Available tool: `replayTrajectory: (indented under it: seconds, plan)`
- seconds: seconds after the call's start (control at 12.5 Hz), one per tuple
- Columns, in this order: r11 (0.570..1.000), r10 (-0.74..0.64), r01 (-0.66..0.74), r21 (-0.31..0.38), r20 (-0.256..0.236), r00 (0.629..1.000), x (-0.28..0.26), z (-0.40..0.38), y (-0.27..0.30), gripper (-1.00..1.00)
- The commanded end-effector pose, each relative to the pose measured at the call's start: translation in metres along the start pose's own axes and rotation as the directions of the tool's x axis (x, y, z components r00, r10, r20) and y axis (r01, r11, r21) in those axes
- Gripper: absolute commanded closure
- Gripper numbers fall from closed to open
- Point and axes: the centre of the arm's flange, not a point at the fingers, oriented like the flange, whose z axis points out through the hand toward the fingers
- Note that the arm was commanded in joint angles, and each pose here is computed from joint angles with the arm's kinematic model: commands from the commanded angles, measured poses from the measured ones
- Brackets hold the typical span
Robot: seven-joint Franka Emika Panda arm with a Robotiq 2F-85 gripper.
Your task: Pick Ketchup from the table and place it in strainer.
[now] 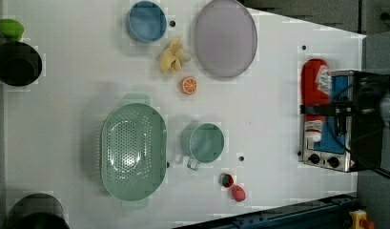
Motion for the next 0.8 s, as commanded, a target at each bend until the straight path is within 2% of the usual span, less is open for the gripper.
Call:
replayTrajectory:
  seconds: [0.08, 0.64, 0.8]
  plan:
    - [0.997, 0.075, -0.075, -0.006, 0.029, 0.997, -0.007, -0.011, -0.074, -0.23]
    - [0.990, 0.141, -0.140, -0.018, 0.031, 0.990, -0.039, 0.001, -0.227, -0.23]
    - [0.988, 0.155, -0.155, 0.002, 0.025, 0.988, -0.047, 0.015, -0.264, -0.23]
